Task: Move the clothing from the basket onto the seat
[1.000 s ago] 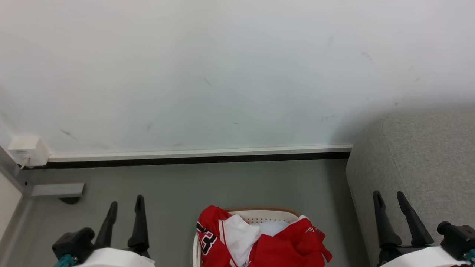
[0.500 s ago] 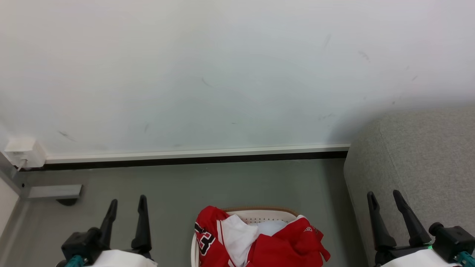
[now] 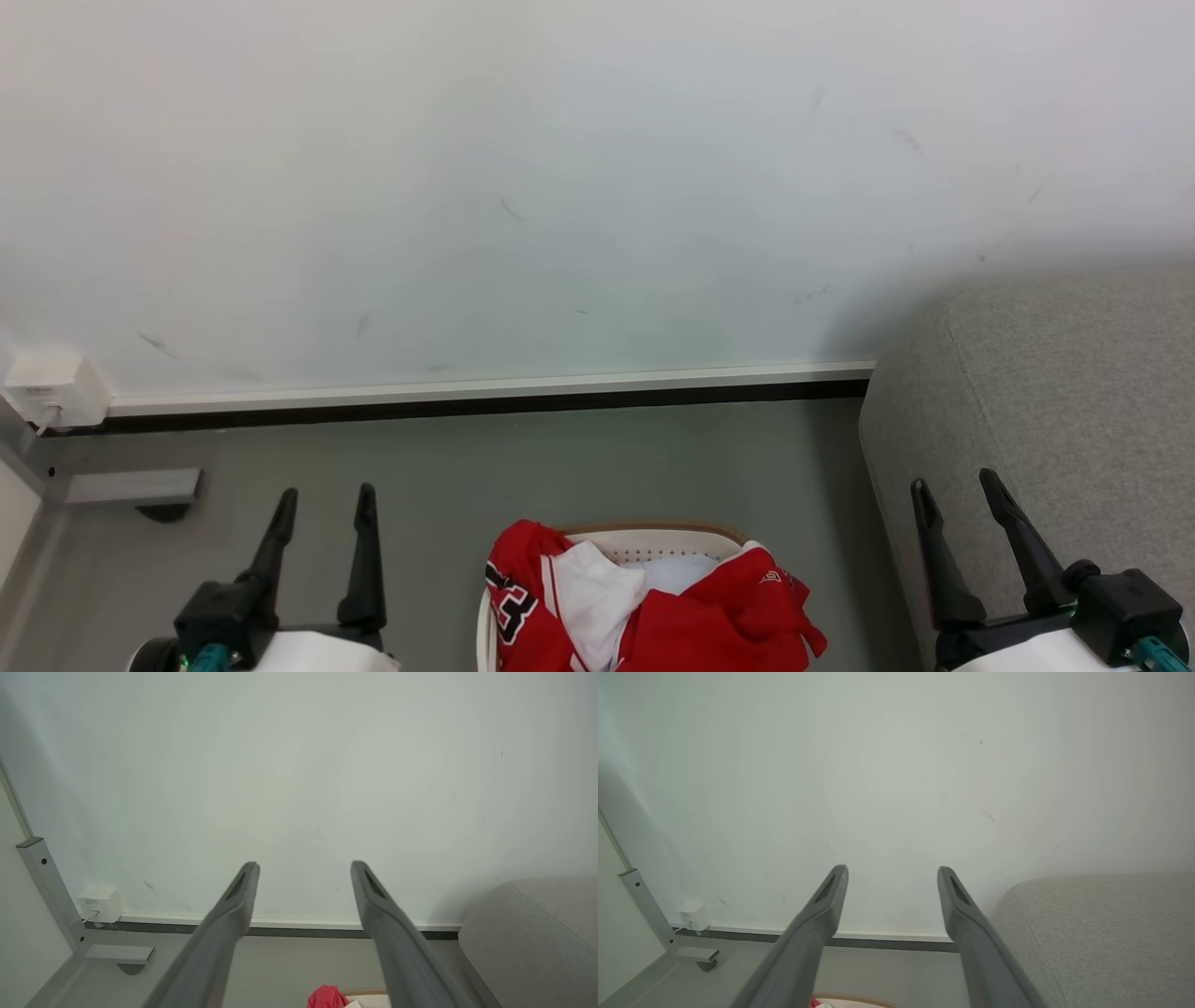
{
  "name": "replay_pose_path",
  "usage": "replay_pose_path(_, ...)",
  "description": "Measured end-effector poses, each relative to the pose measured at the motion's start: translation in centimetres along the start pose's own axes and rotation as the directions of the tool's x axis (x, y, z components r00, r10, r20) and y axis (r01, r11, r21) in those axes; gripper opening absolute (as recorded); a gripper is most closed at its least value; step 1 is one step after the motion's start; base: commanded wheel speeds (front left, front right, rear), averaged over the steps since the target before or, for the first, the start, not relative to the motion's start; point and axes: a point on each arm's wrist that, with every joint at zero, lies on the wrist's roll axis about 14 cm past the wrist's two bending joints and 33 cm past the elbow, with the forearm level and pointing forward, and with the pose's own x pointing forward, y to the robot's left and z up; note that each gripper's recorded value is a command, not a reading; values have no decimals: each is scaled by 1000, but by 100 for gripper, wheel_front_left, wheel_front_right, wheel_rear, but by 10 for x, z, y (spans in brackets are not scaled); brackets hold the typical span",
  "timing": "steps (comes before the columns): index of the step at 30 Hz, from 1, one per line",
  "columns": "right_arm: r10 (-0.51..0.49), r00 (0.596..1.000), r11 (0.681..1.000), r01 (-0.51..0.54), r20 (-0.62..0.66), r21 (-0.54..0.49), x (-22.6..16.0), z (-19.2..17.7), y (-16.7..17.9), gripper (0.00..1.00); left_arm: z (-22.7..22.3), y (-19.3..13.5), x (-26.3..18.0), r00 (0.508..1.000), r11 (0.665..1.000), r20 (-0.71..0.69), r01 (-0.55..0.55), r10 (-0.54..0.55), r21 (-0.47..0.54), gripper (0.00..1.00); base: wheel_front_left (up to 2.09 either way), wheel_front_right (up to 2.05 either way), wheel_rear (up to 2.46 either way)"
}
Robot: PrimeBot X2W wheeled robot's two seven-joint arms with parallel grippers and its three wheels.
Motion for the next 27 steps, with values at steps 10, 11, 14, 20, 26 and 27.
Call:
replay_pose_path(10, 21, 1000, 998, -20, 15, -59, -1, 3, 4, 100, 2, -5, -1, 1000, 997, 18, 21, -23, 74, 100, 0, 0, 0)
replay_pose_path(11, 23, 1000, 998, -22, 16, -64, -1, 4, 5, 100, 2, -5, -1, 1000, 997, 20, 23, -24, 79, 100, 0, 0, 0)
replay_pose_path(14, 30, 999, 997, -28, 24, -77, -1, 5, 6, 100, 4, -6, -1, 999, 995, 28, 27, -30, 97, 100, 0, 0, 0)
replay_pose_path(20, 41, 999, 994, -38, 31, -102, -1, 7, 9, 100, 6, -8, -1, 999, 991, 39, 32, -37, 127, 100, 0, 0, 0)
replay_pose_path(26, 39, 999, 994, -36, 34, -100, -1, 8, 8, 100, 7, -7, 0, 999, 992, 43, 29, -34, 124, 100, 0, 0, 0)
replay_pose_path(27, 39, 999, 994, -36, 34, -100, -1, 8, 8, 100, 7, -7, 0, 998, 992, 43, 29, -34, 123, 100, 0, 0, 0)
